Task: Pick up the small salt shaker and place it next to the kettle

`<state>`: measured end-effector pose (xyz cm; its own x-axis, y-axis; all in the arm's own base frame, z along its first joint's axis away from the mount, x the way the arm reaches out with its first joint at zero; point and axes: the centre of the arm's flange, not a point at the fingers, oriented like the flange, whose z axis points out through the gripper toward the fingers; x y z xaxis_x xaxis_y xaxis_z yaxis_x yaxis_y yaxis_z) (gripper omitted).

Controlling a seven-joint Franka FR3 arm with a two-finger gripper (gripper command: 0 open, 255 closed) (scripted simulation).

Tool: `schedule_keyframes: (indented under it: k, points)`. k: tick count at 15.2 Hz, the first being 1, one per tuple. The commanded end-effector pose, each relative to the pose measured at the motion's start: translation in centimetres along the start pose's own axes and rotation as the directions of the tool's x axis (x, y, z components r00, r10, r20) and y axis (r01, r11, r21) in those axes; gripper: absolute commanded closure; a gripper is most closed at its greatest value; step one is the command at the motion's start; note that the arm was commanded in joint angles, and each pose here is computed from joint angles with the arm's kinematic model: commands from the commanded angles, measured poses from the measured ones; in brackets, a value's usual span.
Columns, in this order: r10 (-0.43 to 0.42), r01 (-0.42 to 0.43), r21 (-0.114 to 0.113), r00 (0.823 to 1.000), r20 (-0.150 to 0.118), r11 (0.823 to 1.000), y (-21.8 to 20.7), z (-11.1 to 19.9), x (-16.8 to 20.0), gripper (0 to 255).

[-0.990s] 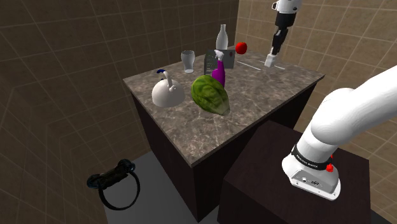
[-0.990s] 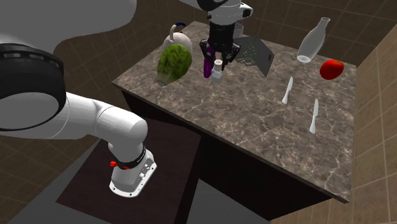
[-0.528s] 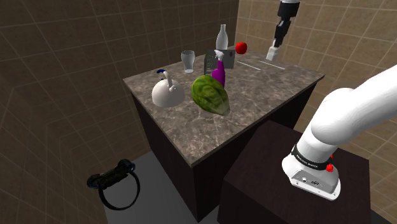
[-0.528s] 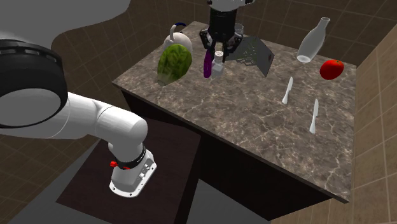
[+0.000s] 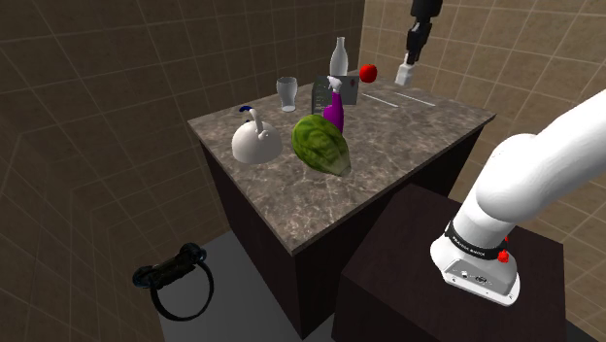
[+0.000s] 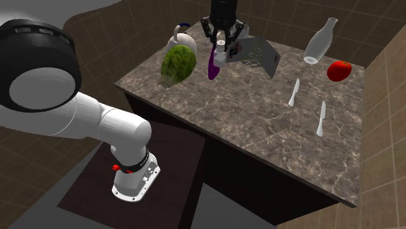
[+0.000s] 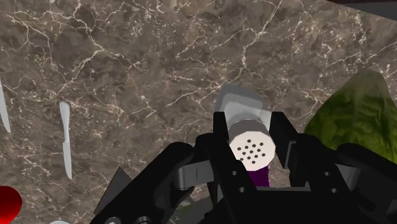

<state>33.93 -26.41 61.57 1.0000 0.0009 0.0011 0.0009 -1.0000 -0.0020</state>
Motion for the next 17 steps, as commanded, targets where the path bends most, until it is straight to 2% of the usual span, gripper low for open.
schedule_keyframes:
  k: [1,17]
  points:
    - [0.0,0.0,0.0,1.0,0.0,1.0,-1.3,-0.3,2.0,255]
    - [0.0,0.0,0.0,1.0,0.0,1.0,-12.5,-0.2,19.9,255]
